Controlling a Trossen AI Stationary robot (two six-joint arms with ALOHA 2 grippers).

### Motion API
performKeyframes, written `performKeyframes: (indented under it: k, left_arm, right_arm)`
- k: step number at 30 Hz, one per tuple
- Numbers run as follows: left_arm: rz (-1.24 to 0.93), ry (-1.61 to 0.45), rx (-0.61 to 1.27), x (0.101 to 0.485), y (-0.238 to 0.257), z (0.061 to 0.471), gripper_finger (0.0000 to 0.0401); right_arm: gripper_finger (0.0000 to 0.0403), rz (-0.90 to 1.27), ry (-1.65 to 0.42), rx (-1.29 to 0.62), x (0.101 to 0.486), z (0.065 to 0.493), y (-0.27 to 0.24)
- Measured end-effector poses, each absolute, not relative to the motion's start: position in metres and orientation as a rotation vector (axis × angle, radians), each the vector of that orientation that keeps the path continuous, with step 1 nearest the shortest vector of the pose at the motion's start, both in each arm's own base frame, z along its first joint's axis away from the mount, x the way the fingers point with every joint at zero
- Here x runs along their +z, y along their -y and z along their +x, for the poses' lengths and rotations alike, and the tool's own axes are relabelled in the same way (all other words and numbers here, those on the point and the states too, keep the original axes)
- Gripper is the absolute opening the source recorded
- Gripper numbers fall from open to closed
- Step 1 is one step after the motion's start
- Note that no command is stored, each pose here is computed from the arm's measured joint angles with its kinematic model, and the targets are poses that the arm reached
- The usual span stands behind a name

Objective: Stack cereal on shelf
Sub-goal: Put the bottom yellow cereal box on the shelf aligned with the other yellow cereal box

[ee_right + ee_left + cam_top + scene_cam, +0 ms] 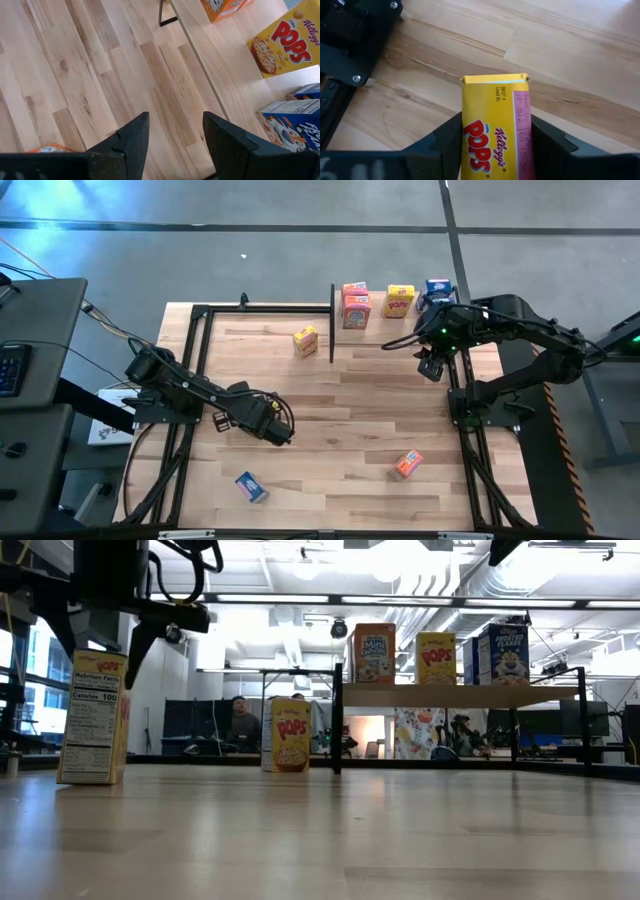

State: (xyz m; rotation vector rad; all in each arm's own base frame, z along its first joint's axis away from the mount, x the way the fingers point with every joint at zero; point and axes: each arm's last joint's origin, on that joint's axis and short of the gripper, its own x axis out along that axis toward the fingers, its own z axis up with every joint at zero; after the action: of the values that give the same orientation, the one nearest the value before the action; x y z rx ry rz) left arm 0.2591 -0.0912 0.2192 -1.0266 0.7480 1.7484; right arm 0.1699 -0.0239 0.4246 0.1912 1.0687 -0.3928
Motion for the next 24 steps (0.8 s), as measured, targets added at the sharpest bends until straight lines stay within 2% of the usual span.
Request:
performKeyframes:
  k: [10, 24]
  left_arm:
    - [-1.011, -0.745, 1.708, 0.223, 0.093, 0.257, 0.0157]
    - [-0.931, -0.791, 1.324, 0.257, 0.088, 0.252, 0.0156]
  right_arm:
    - [0.0177, 0.191, -1.069, -0.393, 0.425, 0.17, 0.024]
    - [0.0177, 0.191, -1.069, -0.392, 0.425, 0.17, 0.024]
